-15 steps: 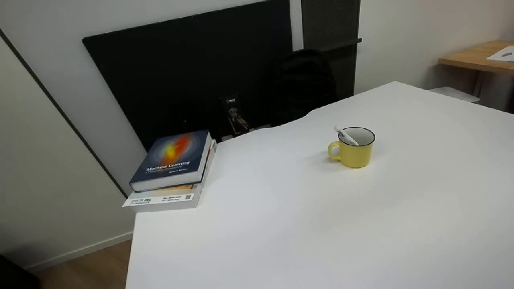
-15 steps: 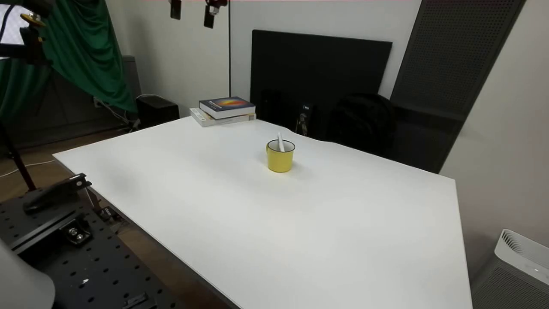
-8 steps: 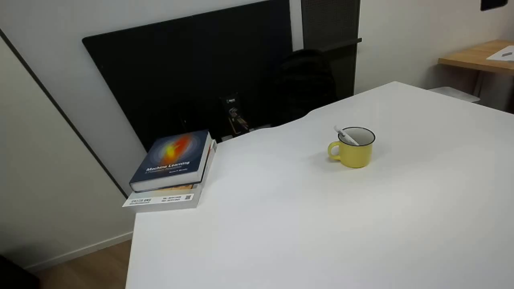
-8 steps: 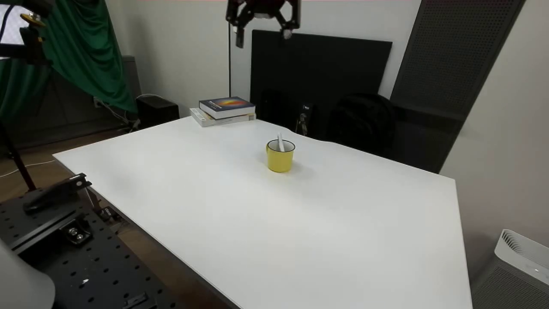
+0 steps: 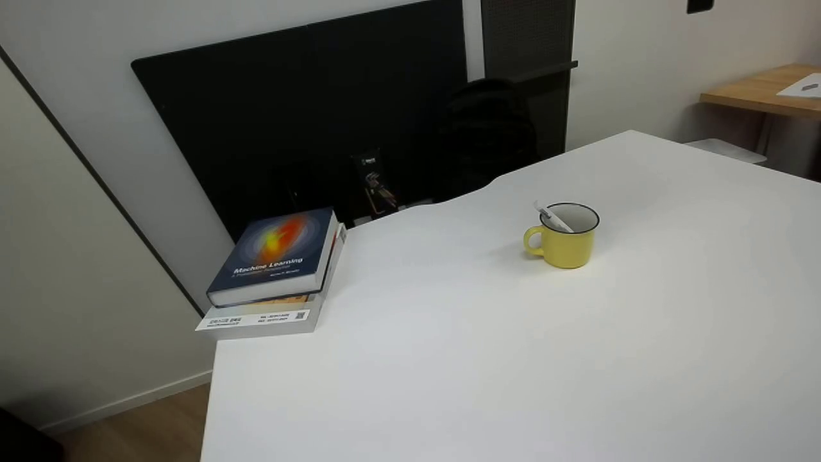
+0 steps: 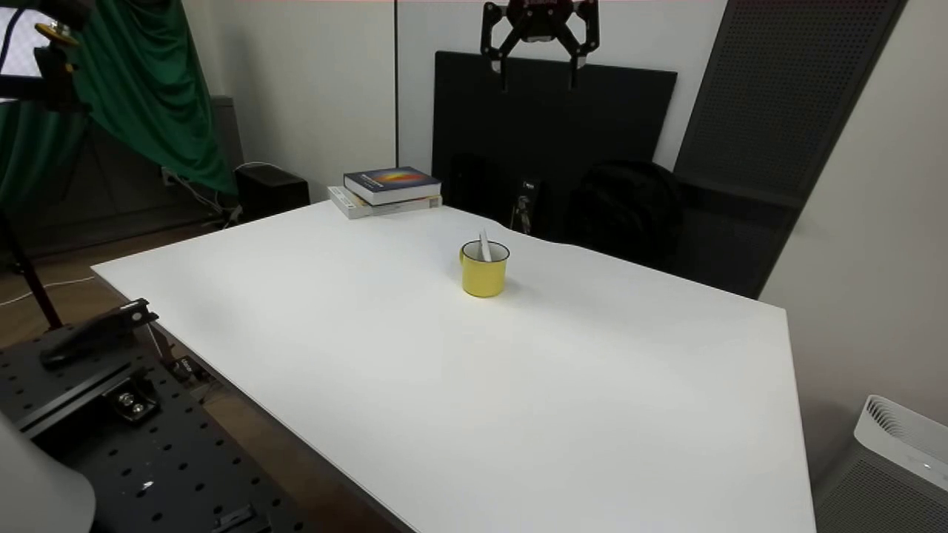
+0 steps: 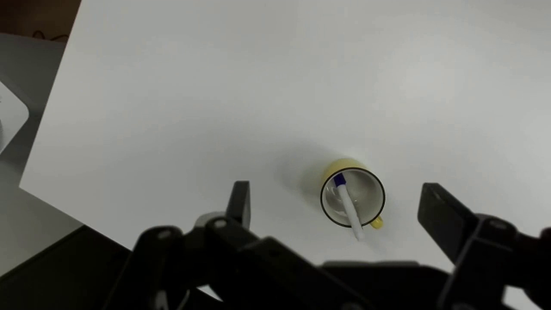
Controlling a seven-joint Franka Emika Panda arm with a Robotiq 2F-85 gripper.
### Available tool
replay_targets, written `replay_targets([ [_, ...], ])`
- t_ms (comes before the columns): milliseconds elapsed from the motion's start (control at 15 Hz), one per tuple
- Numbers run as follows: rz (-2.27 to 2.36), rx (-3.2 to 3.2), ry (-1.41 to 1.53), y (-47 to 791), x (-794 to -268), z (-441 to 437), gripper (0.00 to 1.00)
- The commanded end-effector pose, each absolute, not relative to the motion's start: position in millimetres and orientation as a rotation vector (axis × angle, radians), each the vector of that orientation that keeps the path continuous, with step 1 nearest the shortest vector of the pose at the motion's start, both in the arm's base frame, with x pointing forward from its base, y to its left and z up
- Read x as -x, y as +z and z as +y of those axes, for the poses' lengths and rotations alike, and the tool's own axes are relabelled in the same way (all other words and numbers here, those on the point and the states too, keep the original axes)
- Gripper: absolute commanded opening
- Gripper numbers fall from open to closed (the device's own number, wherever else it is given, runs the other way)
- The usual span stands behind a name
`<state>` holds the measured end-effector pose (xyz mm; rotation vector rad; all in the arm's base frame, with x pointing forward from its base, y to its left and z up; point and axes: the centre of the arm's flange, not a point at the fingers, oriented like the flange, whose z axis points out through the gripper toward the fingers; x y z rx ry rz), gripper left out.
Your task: Remove the blue marker from the yellow mug
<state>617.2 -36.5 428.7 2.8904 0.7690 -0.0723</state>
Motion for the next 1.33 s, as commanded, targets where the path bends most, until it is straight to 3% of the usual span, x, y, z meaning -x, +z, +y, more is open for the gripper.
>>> replay_targets([
  [0, 0.904, -2.872, -0.056, 430, -668, -38, 1.0],
  [333, 0.956, -2.92, -0.139, 394, -715, -33, 1.0],
  [400, 0.901, -2.956, -0.185, 388, -716, -33, 1.0],
  [467, 0.952, -2.905, -0.137, 386, -682, -30, 1.0],
  [1267, 1.022, -2.841, -0.269, 342, -705, -4, 1.0],
])
